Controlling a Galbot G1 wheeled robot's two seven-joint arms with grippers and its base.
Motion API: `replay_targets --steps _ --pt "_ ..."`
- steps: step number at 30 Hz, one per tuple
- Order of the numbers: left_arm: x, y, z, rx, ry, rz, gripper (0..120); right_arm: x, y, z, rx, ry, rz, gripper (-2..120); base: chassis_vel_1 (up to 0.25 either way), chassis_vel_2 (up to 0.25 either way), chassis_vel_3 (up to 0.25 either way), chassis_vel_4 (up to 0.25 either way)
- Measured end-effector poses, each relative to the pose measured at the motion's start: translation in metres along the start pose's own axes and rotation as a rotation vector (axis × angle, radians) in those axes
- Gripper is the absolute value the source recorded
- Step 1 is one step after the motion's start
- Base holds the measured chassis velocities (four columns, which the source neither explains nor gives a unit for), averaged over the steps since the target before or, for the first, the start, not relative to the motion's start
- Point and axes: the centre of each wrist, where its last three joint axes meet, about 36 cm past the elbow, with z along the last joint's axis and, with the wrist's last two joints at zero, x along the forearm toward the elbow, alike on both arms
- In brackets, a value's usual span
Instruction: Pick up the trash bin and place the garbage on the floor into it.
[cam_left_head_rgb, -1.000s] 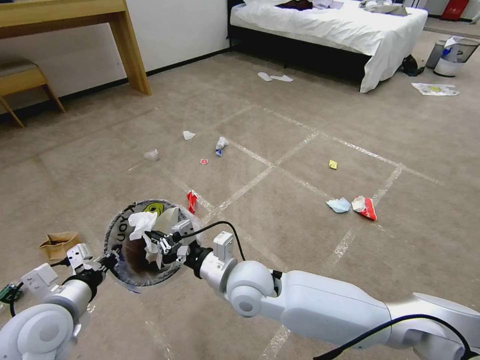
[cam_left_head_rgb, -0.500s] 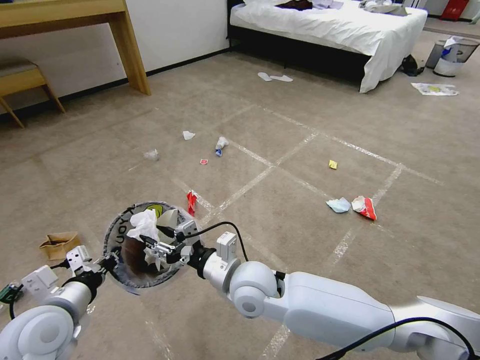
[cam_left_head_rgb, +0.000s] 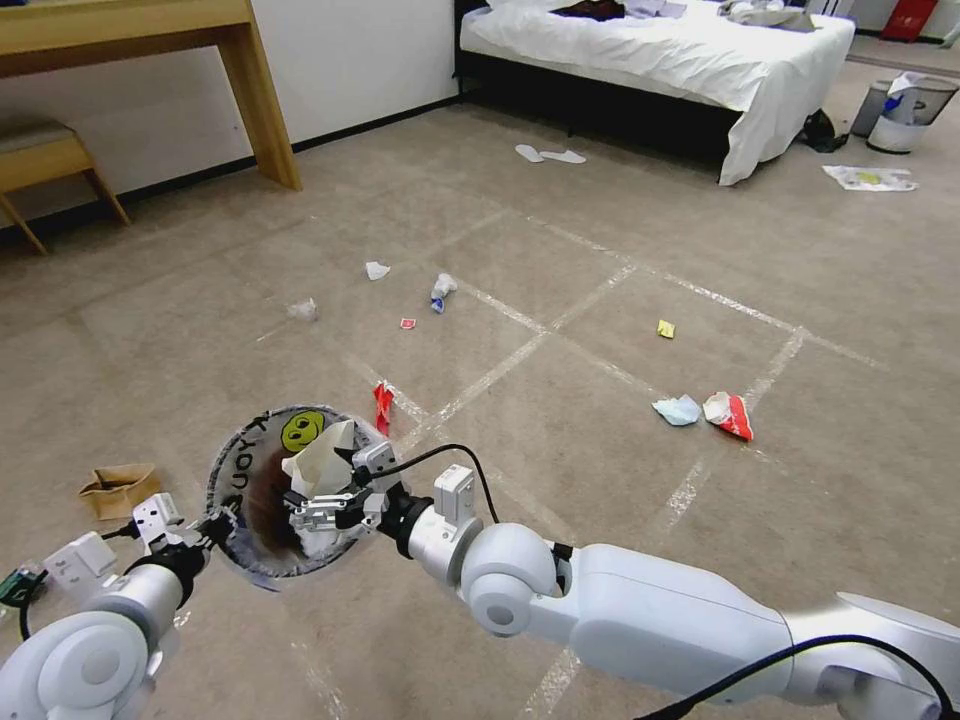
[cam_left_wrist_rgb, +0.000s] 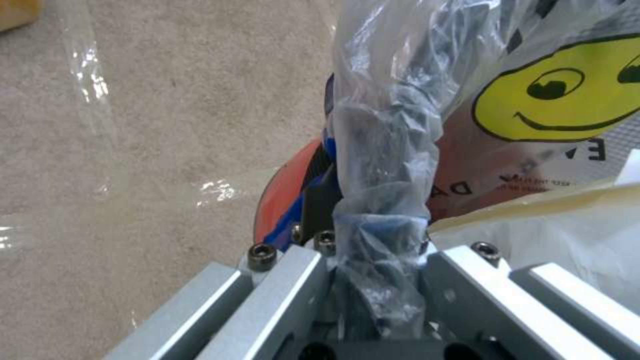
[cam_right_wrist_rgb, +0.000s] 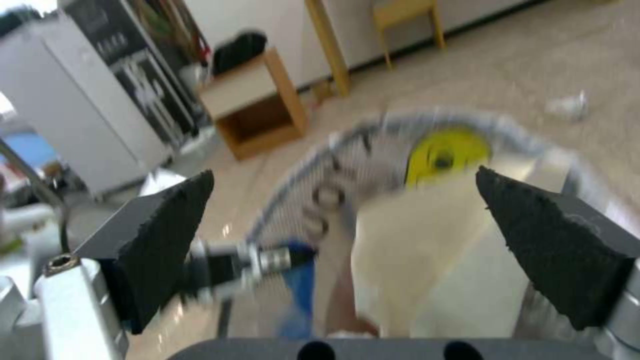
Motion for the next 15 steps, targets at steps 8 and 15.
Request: replay_targets --steps 8,15 --pt "0.000 0.002 0.000 -0.003 -0.002 -0.011 0 0.005 -0.021 -0.047 -0.057 -0.237 -0.015 100 0.000 0.000 0.000 0.000" --pt "0.001 0.005 0.001 -0.005 -0.010 -0.026 0 0.035 -0.053 -0.083 -0.014 -0.442 0.025 100 0.000 0.000 0.000 0.000"
